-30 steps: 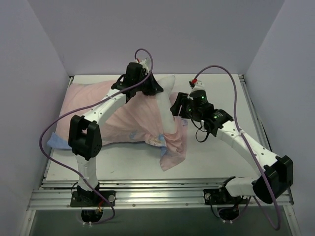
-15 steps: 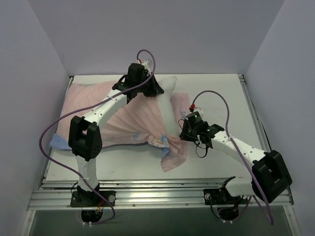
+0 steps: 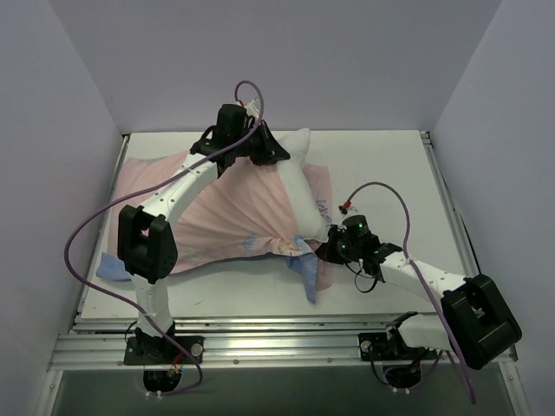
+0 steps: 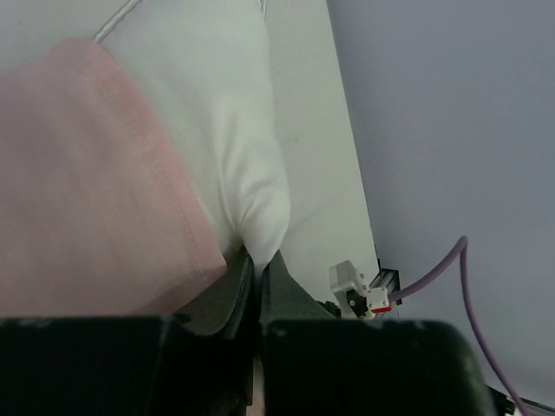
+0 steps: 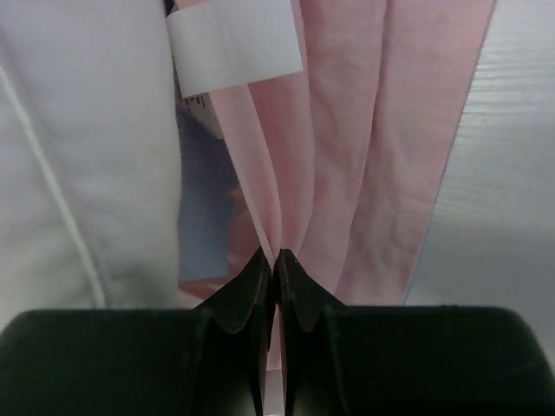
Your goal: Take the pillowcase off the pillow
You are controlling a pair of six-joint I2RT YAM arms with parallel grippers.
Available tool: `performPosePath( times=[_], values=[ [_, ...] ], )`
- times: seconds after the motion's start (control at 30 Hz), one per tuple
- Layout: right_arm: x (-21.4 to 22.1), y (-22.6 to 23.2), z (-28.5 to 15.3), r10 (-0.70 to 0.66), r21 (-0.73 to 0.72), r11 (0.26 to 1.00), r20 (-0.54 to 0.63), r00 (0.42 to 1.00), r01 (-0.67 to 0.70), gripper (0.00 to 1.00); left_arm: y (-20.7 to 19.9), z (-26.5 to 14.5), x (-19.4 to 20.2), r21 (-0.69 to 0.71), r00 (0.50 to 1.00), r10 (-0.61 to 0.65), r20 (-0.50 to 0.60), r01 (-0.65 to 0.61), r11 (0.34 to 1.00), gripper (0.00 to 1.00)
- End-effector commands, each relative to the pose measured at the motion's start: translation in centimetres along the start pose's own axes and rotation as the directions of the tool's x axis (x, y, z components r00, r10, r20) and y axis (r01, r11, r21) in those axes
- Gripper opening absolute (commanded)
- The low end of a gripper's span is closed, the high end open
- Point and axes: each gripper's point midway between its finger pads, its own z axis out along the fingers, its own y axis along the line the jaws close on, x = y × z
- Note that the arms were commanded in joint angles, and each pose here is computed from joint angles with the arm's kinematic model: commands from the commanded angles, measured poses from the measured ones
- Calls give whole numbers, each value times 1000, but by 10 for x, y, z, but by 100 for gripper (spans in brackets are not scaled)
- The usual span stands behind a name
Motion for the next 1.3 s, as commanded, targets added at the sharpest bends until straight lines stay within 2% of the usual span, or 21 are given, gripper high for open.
performPosePath(
  times=[0.0, 0.03, 0.1, 0.13, 0.2, 0.23, 0.33, 0.43, 0.47, 0.53, 0.6, 0.67, 0.73, 0.83, 1.0, 1.03, 1.07, 1.13, 1.2, 1.27],
  values=[
    [8, 24, 2, -42, -176, 984, -23, 999, 38, 3, -87, -60, -74, 218, 973, 48, 224, -98, 971, 2],
    [6, 31, 2, -54, -208, 977, -18, 998, 49, 11, -89, -57, -72, 230, 975, 47, 218, -98, 968, 2],
    [-2, 41, -1, -69, -245, 967, 3, 998, 68, 21, -90, -48, -66, 244, 978, 48, 202, -97, 965, 2],
    [-10, 47, -8, -83, -257, 962, 35, 996, 89, 30, -89, -44, -62, 242, 980, 53, 193, -100, 965, 2],
    [-27, 44, -16, -97, -189, 976, 76, 992, 109, 41, -82, -28, -45, 219, 984, 84, 156, -118, 969, 2],
    [-36, 46, -26, -110, -171, 977, 111, 988, 129, 52, -78, -24, -40, 199, 985, 95, 145, -123, 972, 2],
    [-51, 30, -52, -146, -30, 988, 148, 978, 152, 68, -63, -20, -30, 146, 984, 117, 136, -136, 980, 3],
    [-64, 31, -80, -174, 18, 985, 183, 968, 174, 76, -57, -32, -33, 90, 968, 171, 184, -190, 978, 28],
    [-66, 35, -86, -187, 10, 982, 189, 964, 189, 77, -60, -39, -37, 78, 961, 191, 201, -210, 975, 40],
    [-75, 47, -98, -190, -17, 980, 218, 957, 199, 81, -55, -45, -35, 33, 955, 221, 197, -231, 972, 51],
    [-82, 57, -102, -202, -48, 975, 232, 952, 219, 82, -59, -54, -32, 20, 946, 255, 201, -264, 964, 58],
    [-87, 61, -94, -205, -47, 974, 222, 953, 221, 83, -58, -64, -29, -4, 943, 263, 205, -268, 963, 62],
    [-92, 67, -81, -211, -60, 972, 207, 955, 228, 84, -50, -71, -23, -37, 943, 267, 196, -265, 964, 70],
    [-102, 69, -64, -213, -51, 973, 205, 956, 227, 86, -41, -105, -18, -128, 930, 295, 221, -272, 954, 78],
    [-106, 54, -34, -190, -28, 980, 163, 968, 197, 88, 23, -148, 1, -378, 929, 304, 212, -209, 902, 82],
    [-110, 59, -30, -195, -59, 976, 175, 965, 208, 88, 26, -162, 4, -398, 925, 300, 232, -191, 897, 82],
    [-101, 61, -21, -197, -99, 973, 131, 972, 210, 88, 56, -166, 17, -453, 943, 257, 209, -139, 881, 82],
    [-98, 71, -14, -214, -163, 959, 116, 970, 231, 88, 72, -181, 26, -486, 945, 233, 229, -96, 869, 81],
    [-85, 80, -5, -236, -237, 940, 64, 970, 245, 89, 101, -184, 48, -530, 960, 192, 203, -57, 846, 81],
    [-83, 86, 0, -256, -277, 924, 64, 964, 264, 89, 114, -186, 56, -545, 963, 175, 206, -36, 838, 81]
  ],
)
